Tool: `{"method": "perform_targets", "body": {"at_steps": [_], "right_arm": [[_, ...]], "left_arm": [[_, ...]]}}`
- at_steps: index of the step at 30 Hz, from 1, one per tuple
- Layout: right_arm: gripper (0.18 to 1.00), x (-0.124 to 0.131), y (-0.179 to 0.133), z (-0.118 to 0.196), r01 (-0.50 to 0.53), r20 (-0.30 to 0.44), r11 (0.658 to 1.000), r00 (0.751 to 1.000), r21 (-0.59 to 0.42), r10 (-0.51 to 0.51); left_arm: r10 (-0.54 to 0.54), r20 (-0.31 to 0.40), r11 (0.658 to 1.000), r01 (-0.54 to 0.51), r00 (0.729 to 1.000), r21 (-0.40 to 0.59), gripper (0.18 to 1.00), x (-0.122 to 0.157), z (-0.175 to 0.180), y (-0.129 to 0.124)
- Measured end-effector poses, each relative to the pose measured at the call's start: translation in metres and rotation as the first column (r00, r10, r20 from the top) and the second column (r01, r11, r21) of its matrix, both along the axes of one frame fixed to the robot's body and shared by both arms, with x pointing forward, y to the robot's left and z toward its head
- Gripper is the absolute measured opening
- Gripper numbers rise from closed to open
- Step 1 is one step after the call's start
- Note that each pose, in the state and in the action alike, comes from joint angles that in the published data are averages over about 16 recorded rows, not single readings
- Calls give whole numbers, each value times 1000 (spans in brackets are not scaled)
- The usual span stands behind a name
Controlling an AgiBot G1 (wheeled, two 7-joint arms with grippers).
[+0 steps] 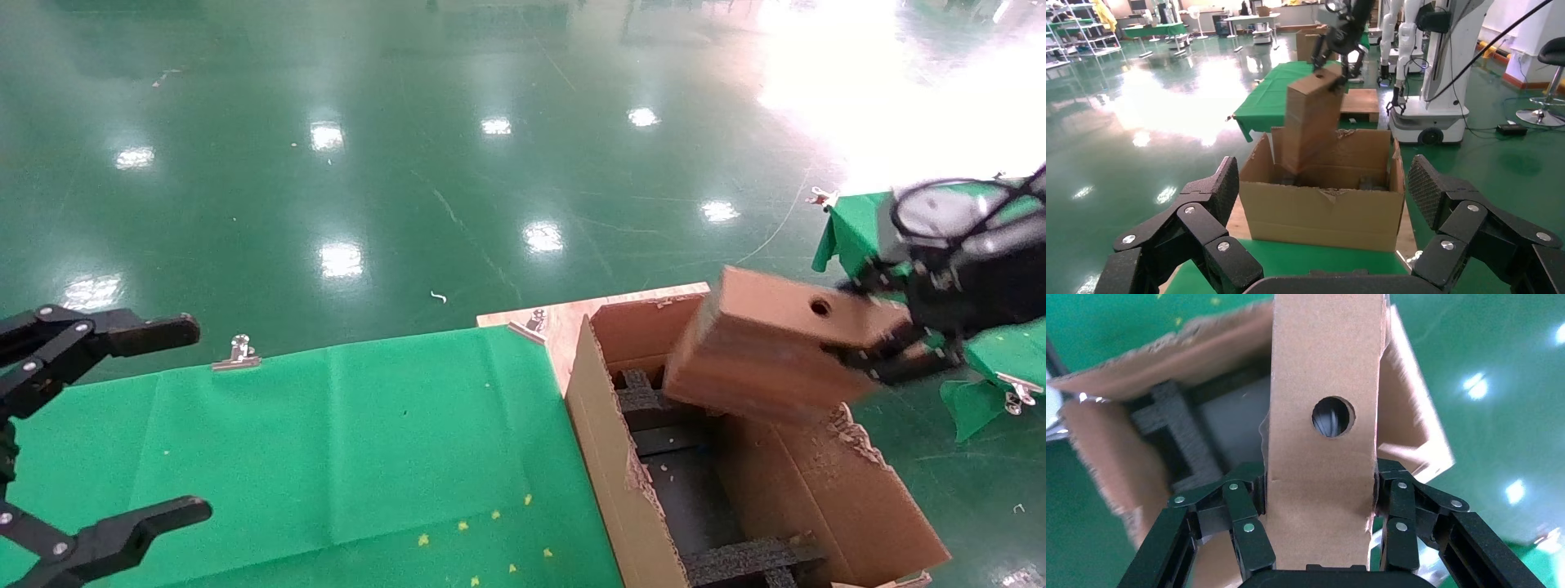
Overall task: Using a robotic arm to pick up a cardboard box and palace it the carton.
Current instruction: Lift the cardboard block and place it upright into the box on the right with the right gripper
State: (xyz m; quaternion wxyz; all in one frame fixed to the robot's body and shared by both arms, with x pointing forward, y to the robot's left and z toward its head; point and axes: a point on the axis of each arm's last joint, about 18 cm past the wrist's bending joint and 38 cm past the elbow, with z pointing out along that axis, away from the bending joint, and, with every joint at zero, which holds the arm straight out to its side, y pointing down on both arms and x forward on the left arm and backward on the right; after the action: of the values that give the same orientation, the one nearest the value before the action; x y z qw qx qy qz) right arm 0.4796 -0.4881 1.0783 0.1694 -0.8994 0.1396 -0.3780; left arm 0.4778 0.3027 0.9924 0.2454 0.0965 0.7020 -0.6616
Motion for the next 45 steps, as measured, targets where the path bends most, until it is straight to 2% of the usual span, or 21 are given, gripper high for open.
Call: {"method": "perform_targets", "body": {"at_steps": [6, 14, 19, 22, 24, 27, 33, 36, 40, 45], "right_arm": [[398, -11, -17, -21, 63, -38, 998, 997, 14, -62], [397, -14, -23, -29, 95, -53, 995, 994, 23, -94], [396, -12, -25, -32, 148, -59, 985, 988, 90, -143], [396, -11, -28, -35, 207, -71, 964, 978, 166, -198], [396, -10, -30, -39, 258, -85, 939, 966, 225, -245], [395, -10, -34, -46, 347, -119, 883, 938, 317, -326], [395, -13, -39, -64, 513, -198, 737, 856, 439, -477], [394, -16, -40, -71, 568, -225, 678, 818, 467, -530], [394, -19, -40, -78, 612, -235, 630, 780, 478, -580], [393, -21, -40, -81, 635, -233, 606, 757, 479, -611]], "left_arm": [[0, 0, 1000, 0, 1000, 0, 1001, 0, 0, 0], [0, 0, 1000, 0, 1000, 0, 1001, 0, 0, 0], [0, 0, 1000, 0, 1000, 0, 1001, 0, 0, 0], [0, 0, 1000, 0, 1000, 0, 1001, 0, 0, 0], [0, 0, 1000, 0, 1000, 0, 1001, 0, 0, 0], [0, 0, 1000, 0, 1000, 0, 1001, 0, 0, 0], [0, 0, 1000, 0, 1000, 0, 1001, 0, 0, 0], [0, 0, 1000, 0, 1000, -1, 1001, 0, 0, 0], [1, 0, 1000, -1, 1000, -1, 1001, 0, 0, 0], [1, 0, 1000, -1, 1000, -1, 1001, 0, 0, 0]]}}
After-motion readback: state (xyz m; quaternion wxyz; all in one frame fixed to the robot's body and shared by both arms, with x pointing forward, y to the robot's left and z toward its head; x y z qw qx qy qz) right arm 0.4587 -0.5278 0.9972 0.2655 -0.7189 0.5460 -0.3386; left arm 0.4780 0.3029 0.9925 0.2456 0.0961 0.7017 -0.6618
